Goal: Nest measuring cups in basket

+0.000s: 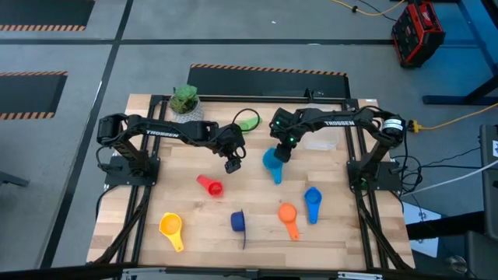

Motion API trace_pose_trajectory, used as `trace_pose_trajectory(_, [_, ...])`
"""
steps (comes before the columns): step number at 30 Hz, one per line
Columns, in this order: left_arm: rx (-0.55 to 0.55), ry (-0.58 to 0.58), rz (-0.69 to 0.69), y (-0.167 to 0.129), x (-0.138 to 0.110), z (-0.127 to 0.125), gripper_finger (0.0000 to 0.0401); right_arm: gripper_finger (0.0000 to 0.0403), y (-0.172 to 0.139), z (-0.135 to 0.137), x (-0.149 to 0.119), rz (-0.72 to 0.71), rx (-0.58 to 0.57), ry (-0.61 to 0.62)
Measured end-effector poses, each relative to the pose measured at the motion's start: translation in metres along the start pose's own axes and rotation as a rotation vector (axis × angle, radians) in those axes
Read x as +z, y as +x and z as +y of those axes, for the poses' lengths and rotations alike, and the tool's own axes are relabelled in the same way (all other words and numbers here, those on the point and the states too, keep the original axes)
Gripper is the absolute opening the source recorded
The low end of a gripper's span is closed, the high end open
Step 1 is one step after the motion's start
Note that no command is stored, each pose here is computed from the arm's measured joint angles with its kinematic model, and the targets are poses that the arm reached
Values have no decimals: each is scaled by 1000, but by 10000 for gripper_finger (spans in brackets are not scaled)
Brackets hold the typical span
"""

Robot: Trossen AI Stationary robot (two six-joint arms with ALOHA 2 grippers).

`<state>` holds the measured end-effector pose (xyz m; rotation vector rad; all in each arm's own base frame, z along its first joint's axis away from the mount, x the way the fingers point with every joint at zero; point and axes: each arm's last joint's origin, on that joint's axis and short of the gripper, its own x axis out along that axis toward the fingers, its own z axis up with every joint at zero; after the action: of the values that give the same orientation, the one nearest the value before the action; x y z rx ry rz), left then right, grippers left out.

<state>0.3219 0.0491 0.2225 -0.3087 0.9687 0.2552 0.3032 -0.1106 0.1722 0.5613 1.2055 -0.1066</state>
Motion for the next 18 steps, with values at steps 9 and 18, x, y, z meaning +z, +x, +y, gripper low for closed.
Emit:
trace_pose_trajectory(9, [0, 0, 0, 0, 0, 0, 286, 86, 0, 0, 0, 0, 0, 3])
trace_pose_trajectory(18, [0, 0, 0, 0, 0, 0, 286, 86, -1, -3, 0, -2, -9, 16])
